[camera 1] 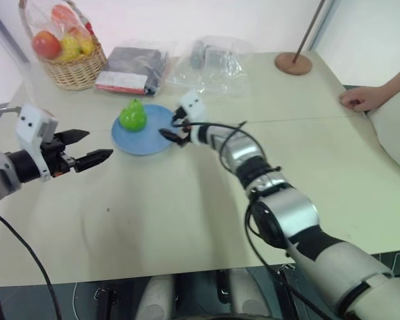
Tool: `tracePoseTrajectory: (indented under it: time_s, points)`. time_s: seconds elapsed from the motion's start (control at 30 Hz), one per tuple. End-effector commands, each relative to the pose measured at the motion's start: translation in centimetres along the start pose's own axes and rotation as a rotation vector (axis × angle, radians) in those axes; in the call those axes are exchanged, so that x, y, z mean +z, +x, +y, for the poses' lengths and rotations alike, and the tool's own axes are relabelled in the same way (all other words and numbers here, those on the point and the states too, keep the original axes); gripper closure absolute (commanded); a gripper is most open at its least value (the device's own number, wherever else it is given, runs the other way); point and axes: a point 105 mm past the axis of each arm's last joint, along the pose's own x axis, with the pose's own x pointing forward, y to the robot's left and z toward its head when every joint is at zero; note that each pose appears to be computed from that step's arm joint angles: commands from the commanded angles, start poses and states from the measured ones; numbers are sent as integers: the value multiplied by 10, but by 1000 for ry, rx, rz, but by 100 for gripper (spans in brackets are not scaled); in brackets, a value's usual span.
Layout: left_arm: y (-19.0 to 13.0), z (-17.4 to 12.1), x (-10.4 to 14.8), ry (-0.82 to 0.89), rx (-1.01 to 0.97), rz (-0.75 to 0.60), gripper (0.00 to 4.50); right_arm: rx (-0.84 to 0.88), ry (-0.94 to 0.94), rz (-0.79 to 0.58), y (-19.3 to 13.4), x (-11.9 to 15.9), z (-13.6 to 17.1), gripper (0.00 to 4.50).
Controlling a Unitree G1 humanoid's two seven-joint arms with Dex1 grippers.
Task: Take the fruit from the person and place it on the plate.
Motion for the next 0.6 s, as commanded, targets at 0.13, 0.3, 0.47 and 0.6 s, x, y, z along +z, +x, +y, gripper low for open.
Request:
tracePoseTrajectory:
  time_s: [0.13,0.3,0.47,0.6]
  points:
    - [0,11,4,67,-4,22,0,85,-94,-147,-100,72,-2,1]
    - [3,14,3,84,-26,32,0,64,-126,-98,-148,70,-2,1]
    - [8,10,7,88,-57,20,0,49,-125,-72,-165,65,2,1]
    - [9,8,10,89,-70,8,0,19,-121,-70,-168,65,-2,1]
